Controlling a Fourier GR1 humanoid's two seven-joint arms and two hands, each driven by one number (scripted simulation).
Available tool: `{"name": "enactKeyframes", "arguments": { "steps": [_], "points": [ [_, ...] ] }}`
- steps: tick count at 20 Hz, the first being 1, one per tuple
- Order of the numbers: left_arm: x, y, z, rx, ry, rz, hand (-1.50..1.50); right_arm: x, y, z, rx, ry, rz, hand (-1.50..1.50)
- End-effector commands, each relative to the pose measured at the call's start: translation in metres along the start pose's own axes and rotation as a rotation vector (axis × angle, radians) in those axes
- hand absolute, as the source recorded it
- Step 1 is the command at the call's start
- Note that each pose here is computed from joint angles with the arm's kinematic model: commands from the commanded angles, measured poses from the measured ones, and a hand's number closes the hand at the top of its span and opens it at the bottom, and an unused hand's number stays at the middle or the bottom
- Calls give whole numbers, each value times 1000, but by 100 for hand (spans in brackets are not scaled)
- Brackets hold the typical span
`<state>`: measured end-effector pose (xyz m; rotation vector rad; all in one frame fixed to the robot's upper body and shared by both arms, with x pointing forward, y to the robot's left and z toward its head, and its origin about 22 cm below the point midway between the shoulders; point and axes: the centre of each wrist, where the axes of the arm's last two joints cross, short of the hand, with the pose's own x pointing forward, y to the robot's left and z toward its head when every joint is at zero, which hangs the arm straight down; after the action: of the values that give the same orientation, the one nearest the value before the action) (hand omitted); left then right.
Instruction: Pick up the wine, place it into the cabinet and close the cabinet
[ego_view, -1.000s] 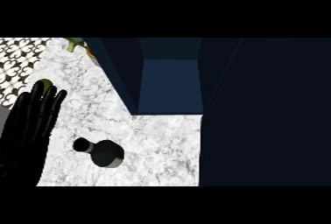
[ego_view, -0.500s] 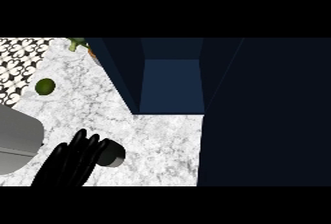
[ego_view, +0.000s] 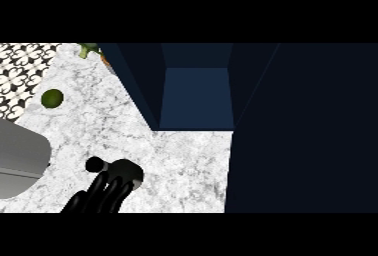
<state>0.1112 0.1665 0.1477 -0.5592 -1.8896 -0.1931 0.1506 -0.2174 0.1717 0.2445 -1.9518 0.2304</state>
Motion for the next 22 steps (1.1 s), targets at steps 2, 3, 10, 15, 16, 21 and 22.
{"name": "enactKeyframes", "arguments": {
  "steps": [2,3,10,15,16,21,22],
  "points": [
    [29,-22,1,-27,-59,51,-150,5,8,6,-15,-25,-2,-150],
    [18,-35,-9,-36,-68,34,-150,22,8,4,12,5,-20,-150],
    [33,-45,0,9,-64,75,-150,28,2,6,3,-17,-3,-150],
    [38,-25,7,72,-28,45,-150,29,3,4,-10,-38,2,-150],
    [18,-27,2,85,-25,54,-150,46,10,8,-7,-13,-20,-150],
    [27,-19,8,157,-7,43,-150,20,9,-4,-26,-24,-10,-150],
    [26,-15,12,156,6,47,-150,32,16,-4,4,-10,5,-150]
  ]
}}
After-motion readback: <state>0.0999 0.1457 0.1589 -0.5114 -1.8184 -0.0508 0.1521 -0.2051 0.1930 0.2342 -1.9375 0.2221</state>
